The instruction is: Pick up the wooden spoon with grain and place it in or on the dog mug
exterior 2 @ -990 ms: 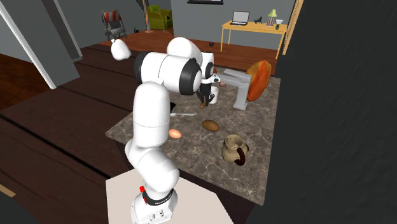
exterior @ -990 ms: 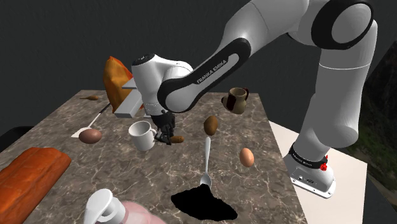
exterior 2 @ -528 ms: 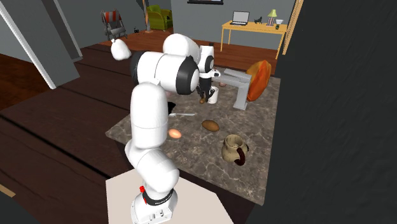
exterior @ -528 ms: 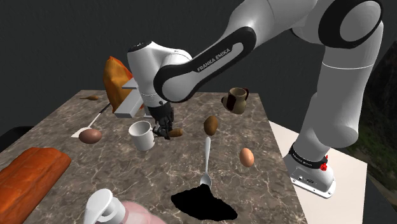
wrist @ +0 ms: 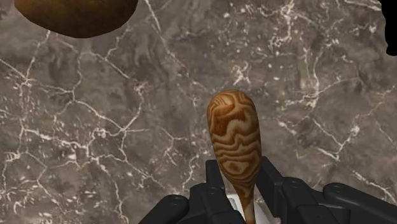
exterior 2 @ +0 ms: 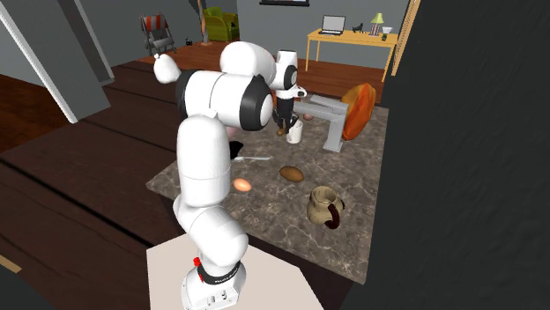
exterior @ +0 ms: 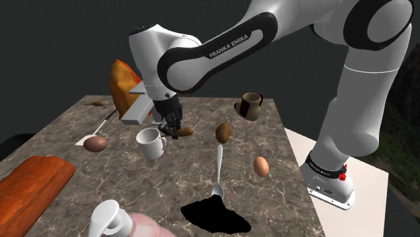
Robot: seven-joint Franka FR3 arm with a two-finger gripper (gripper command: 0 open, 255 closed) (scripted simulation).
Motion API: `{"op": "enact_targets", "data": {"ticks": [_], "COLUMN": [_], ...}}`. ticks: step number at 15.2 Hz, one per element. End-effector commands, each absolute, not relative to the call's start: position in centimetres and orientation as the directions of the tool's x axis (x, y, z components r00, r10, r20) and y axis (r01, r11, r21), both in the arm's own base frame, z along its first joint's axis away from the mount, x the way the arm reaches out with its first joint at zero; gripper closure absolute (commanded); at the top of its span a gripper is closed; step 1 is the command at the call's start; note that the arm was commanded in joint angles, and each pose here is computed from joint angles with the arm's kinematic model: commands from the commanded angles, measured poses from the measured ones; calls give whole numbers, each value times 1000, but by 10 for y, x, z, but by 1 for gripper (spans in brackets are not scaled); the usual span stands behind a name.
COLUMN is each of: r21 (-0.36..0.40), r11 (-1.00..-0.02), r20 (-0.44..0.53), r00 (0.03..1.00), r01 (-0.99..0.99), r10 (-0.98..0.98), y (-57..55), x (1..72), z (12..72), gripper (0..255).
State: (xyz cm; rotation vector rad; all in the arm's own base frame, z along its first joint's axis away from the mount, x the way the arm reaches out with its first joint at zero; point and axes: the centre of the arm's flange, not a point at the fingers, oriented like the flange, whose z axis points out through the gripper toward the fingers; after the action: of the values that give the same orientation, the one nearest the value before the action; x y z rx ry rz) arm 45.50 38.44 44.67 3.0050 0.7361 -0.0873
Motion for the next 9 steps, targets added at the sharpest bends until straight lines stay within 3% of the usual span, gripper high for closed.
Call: {"op": "enact_targets", "data": {"ticks": [1, 9], "r21": [32, 32], "r11": [-886, -886], "r20": [-66, -66], "r00": [885, 885], "r01": [463, 463], "r10": [460, 460], "y": [385, 385], "x": [454, 454], "z": [457, 499], "gripper": [255, 255]}}
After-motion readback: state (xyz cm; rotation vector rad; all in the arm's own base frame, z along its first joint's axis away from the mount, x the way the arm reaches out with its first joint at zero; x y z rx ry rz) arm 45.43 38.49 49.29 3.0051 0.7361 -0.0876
